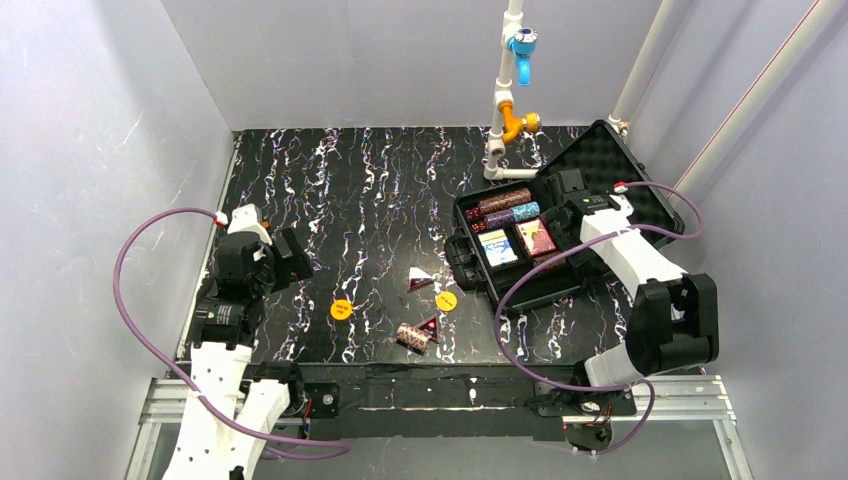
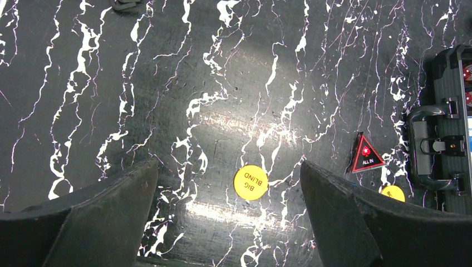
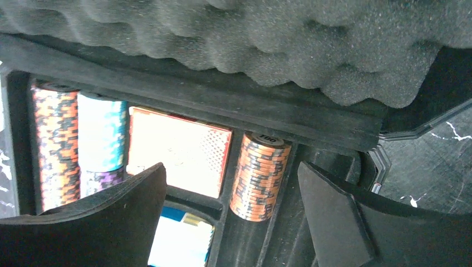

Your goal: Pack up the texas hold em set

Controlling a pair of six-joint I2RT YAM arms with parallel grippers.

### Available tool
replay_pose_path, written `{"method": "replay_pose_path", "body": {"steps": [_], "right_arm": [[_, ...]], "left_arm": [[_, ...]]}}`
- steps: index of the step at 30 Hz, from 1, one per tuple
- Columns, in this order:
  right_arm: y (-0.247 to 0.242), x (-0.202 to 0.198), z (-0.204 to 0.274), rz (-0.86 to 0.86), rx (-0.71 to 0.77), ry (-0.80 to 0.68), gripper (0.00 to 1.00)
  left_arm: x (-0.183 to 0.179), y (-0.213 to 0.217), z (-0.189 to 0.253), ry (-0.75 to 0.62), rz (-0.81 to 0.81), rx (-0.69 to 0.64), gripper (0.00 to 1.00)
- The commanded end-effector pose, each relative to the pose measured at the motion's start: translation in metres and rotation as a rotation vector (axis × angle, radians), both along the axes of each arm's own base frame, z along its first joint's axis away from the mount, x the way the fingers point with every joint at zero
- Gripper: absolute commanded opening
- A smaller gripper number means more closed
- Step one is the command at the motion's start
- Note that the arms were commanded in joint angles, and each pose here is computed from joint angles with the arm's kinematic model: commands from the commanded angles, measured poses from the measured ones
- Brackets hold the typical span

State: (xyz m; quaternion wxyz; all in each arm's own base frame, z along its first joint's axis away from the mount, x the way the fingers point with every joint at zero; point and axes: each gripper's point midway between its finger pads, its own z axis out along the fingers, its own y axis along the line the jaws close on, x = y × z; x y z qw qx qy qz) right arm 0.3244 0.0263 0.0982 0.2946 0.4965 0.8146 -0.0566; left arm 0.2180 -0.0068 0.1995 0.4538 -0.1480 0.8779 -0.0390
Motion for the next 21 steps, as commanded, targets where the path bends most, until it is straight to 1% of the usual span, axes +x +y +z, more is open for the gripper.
{"method": "replay_pose_path", "body": {"steps": [1,8,14,18,21], "right_arm": [[0.001,0.013,0.028,0.070,-0.010,-0.092,0.98],[0.027,0.027,0.048,0.259,0.015,-0.150,0.98],[0.056,0.033,0.072,0.430,-0.066,-0.194,0.98],[0.086,0.033,0.090,0.589,-0.111,-0.257,0.98],[0.116,0.030,0.101,0.757,-0.098,-0.323,0.98]], "left_arm": [[-0.001,0.002,0.001,-0.009,0.005,0.008,0.99],[-0.001,0.002,0.001,-0.010,0.003,0.007,0.99],[-0.001,0.002,0.002,-0.012,0.004,0.007,0.99],[-0.001,0.002,0.002,-0.012,0.003,0.006,0.99],[-0.001,0.002,0.001,-0.010,0.003,0.006,0.99]]}}
